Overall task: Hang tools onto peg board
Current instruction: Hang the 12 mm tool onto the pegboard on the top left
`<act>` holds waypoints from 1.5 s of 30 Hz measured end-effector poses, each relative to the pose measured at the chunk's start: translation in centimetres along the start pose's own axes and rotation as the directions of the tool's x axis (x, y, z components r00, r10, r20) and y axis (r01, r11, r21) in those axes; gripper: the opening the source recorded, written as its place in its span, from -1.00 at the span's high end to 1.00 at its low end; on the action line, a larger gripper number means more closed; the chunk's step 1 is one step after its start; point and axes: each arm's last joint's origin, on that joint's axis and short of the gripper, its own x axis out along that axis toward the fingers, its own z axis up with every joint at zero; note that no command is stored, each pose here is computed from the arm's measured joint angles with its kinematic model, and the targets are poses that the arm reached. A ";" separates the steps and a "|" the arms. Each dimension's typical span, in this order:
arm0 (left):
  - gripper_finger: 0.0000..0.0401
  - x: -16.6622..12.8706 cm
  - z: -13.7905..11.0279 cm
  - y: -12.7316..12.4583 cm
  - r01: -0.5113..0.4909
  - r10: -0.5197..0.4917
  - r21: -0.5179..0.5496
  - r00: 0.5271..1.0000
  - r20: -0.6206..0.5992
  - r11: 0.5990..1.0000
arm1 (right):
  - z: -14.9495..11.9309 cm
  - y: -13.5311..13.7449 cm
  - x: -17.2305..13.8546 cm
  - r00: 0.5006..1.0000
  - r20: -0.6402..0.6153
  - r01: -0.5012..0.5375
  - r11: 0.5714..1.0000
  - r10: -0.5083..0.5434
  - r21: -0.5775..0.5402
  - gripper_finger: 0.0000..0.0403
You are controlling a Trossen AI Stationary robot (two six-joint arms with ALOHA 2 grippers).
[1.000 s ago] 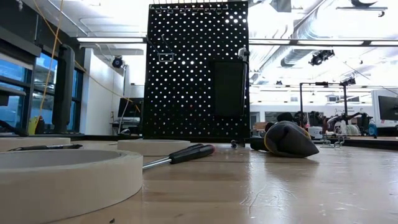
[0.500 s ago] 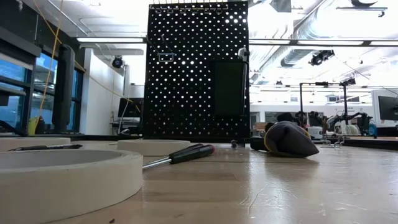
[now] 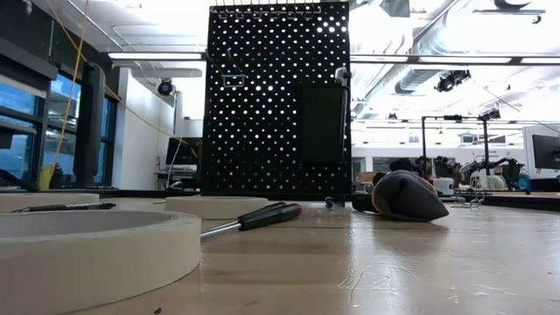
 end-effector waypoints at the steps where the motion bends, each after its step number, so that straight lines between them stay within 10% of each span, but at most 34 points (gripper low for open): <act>1: 1.00 0.0 0.1 0.1 -0.001 0.001 -0.008 1.000 -0.001 1.000 | 0.1 -0.3 0.1 1.000 0.002 0.003 1.000 -0.003 -0.004 -0.32; 7: 1.00 0.1 0.4 0.3 -0.003 0.003 -0.043 1.000 0.000 0.999 | 0.4 0.6 2.1 0.986 -0.107 -0.127 0.992 0.128 0.017 -0.32; 45: 1.00 0.1 0.3 0.2 -0.002 0.001 -0.030 1.000 -0.004 1.000 | 2.5 2.9 6.2 0.986 -0.142 -0.079 0.993 0.091 0.088 -0.32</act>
